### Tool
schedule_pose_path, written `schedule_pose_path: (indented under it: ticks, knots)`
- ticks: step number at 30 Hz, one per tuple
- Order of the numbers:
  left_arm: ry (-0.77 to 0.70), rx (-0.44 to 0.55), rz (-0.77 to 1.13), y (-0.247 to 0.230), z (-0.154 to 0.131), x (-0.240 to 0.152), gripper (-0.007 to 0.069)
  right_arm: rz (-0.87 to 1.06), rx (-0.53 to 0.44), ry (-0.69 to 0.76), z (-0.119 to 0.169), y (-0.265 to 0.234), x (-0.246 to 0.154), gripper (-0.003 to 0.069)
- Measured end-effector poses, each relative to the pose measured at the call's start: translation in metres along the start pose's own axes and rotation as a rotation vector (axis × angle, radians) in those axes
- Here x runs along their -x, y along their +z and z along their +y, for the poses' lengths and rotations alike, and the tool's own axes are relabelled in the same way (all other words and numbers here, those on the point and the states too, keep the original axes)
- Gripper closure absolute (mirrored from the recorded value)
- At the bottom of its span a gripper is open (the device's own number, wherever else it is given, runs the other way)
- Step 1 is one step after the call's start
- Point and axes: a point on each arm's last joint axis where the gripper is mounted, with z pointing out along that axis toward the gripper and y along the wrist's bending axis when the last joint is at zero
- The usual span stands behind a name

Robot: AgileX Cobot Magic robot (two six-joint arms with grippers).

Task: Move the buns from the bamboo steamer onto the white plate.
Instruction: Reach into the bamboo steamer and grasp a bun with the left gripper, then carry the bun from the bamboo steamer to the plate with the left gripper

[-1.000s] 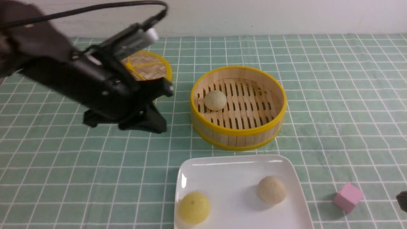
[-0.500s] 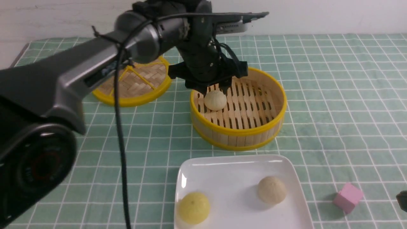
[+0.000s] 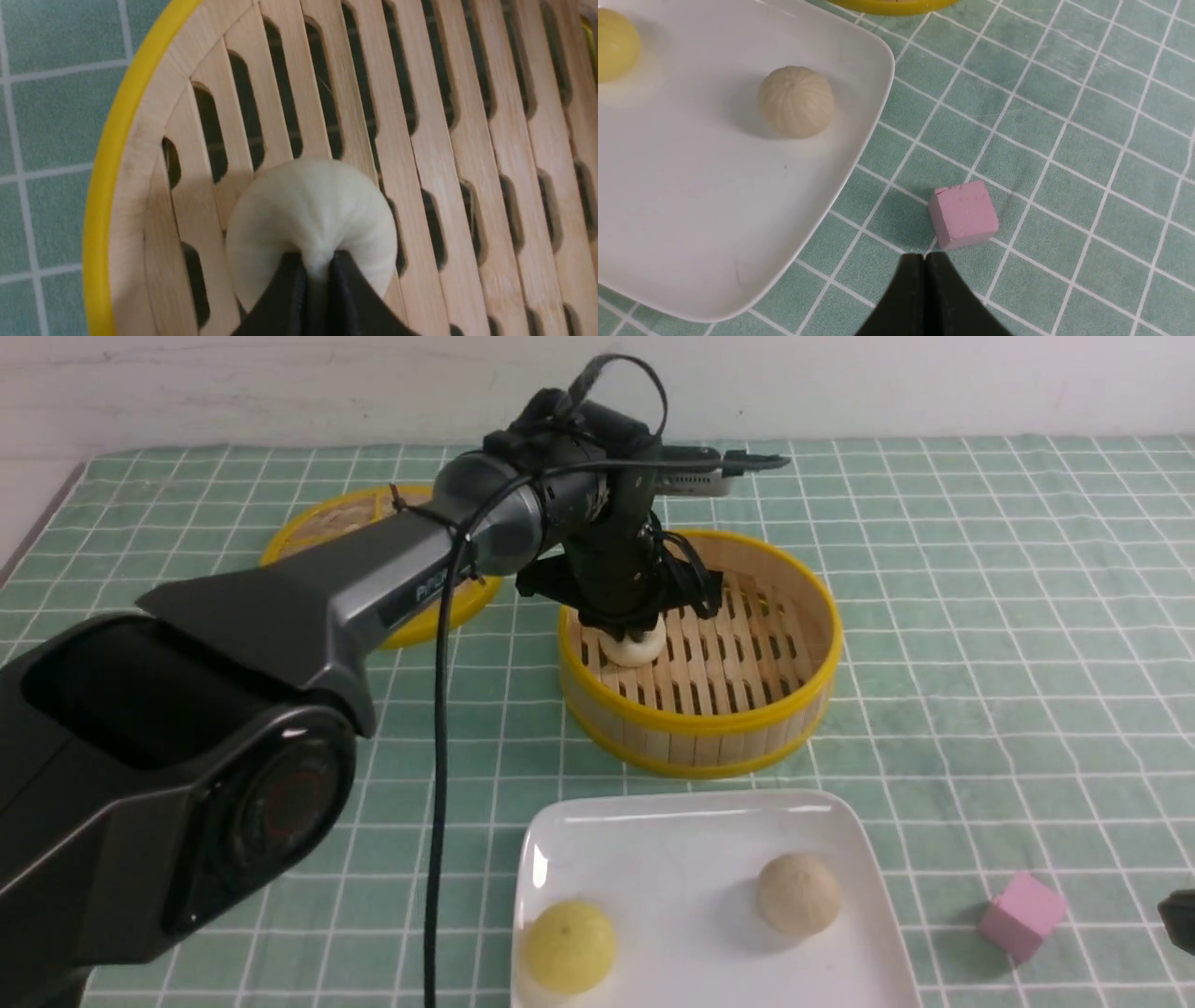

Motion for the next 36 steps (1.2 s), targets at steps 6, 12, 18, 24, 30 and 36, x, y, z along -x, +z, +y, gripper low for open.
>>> schedule_pose_path:
  ticks: [6,12,18,24,30,36]
  knots:
    - [0.041,-0.065,0.029,-0.08,-0.005,0.01,0.0599,-0.001,0.0,0.0,0.0,0.0,0.0,0.0662]
    - [0.185,-0.12,-0.112,-0.204,0.003,0.011,0.0599,-0.002,0.001,0.0,0.0,0.0,0.0,0.0659]
    - [0.197,-0.186,-0.052,-0.222,0.004,-0.015,0.0599,-0.004,0.001,-0.001,0.0,0.0,0.0,0.0657]
    - [0.277,-0.203,0.215,-0.167,-0.021,-0.086,0.0594,-0.007,0.002,-0.001,0.0,0.0,0.0,0.0654]
    - [0.273,-0.201,0.236,-0.104,-0.037,-0.131,0.0586,-0.007,0.002,-0.001,0.0,0.0,0.001,0.0649]
    - [0.272,-0.219,0.197,-0.072,-0.051,-0.154,0.0521,-0.007,0.002,-0.001,0.0,0.0,0.0,0.0645]
